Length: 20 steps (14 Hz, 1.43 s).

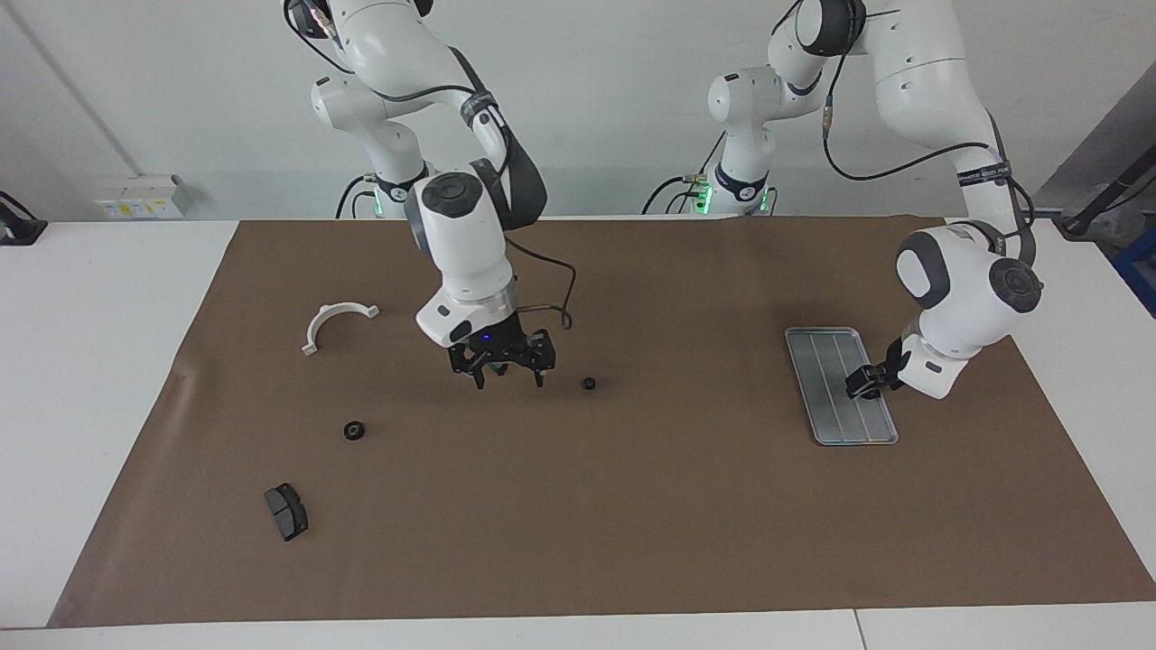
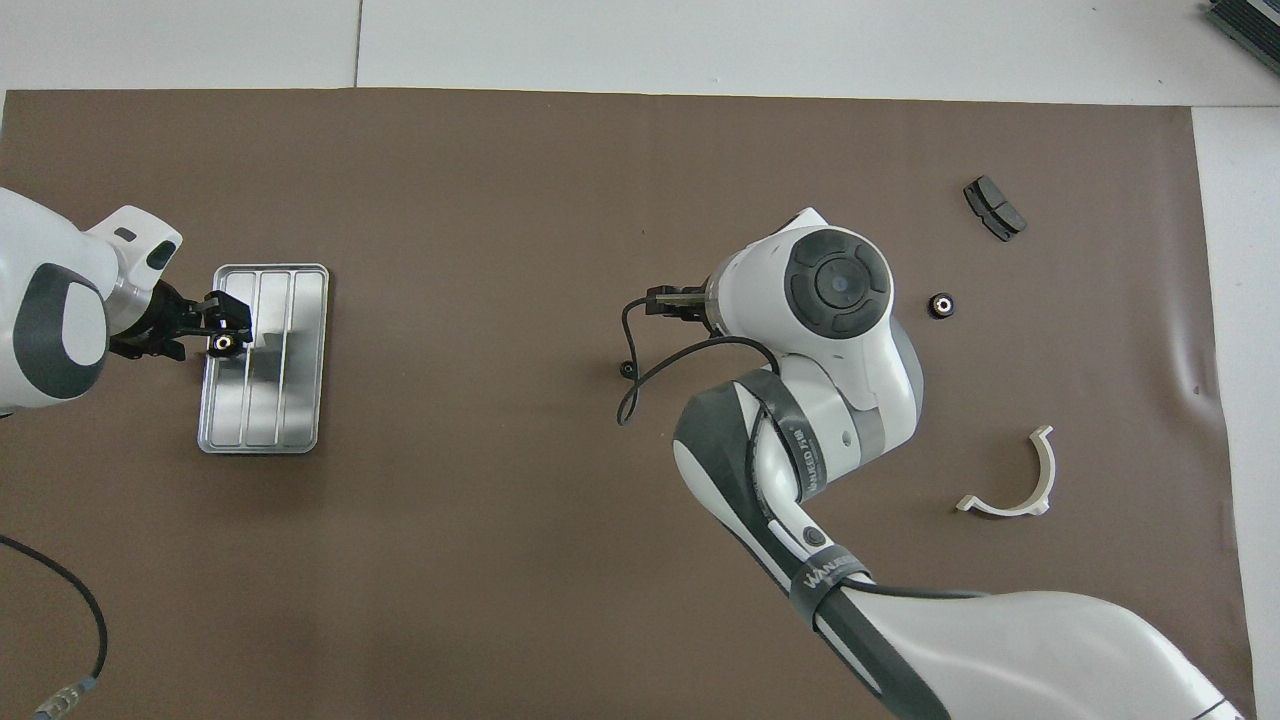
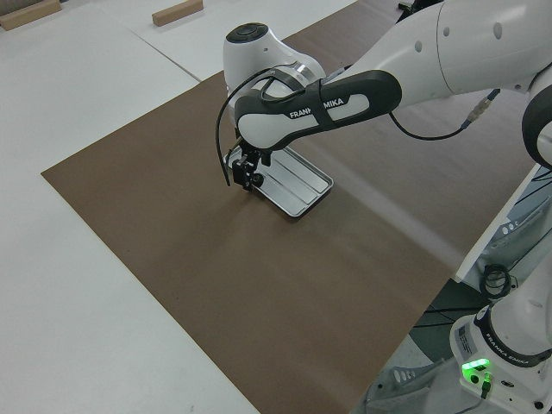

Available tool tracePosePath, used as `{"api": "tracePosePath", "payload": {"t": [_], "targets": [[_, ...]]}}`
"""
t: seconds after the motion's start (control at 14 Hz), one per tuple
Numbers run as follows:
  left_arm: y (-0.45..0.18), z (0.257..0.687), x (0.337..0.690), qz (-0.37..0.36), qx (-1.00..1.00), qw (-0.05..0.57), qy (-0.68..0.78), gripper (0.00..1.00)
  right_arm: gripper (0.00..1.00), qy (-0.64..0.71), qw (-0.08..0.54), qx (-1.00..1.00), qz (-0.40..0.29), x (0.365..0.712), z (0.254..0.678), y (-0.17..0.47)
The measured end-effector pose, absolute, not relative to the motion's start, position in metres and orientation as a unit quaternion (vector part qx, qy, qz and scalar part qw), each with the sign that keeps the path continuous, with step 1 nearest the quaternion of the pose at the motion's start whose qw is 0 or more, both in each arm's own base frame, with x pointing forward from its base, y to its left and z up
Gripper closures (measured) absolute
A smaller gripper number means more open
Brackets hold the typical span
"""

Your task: Place bearing gear from tray to pile

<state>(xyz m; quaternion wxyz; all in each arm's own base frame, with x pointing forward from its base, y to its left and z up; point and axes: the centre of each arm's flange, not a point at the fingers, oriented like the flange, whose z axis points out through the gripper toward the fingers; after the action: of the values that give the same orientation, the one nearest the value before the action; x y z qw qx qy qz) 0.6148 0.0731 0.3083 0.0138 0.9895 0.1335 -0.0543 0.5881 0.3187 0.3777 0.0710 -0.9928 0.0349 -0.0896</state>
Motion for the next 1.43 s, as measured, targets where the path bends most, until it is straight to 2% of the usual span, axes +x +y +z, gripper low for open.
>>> {"api": "tracePosePath", "payload": {"t": [0.29,0.71,0.86,1.0,1.07,1.14,1.21,1.43], "targets": [[0.069,0.312,0.612,-0.050,0.969,0.009,0.241,0.10,0.00,0.023,0.075,-0.993,-0.083,0.560,0.330,0.381],[0.066,0.315,0.620,-0.009,0.927,0.013,0.375,0.10,0.00,-0.008,0.052,-0.995,-0.080,0.548,0.294,0.395],[0.067,0.315,0.620,-0.006,0.907,0.014,0.420,0.10,0.04,-0.015,0.045,-0.996,-0.080,0.546,0.284,0.397],[0.066,0.313,0.620,-0.005,0.890,0.014,0.456,0.10,0.25,-0.020,0.040,-0.996,-0.083,0.547,0.283,0.396],[0.066,0.310,0.618,-0.005,0.883,0.014,0.469,0.10,0.25,-0.020,0.039,-0.996,-0.083,0.547,0.283,0.396],[0.066,0.306,0.616,-0.004,0.876,0.014,0.481,0.10,0.35,-0.021,0.039,-0.995,-0.084,0.547,0.284,0.395],[0.065,0.301,0.613,-0.006,0.871,0.013,0.490,0.10,0.38,-0.021,0.038,-0.995,-0.084,0.548,0.284,0.395],[0.062,0.298,0.611,-0.003,0.859,0.013,0.512,0.11,0.38,-0.021,0.038,-0.995,-0.084,0.548,0.284,0.395]]}}
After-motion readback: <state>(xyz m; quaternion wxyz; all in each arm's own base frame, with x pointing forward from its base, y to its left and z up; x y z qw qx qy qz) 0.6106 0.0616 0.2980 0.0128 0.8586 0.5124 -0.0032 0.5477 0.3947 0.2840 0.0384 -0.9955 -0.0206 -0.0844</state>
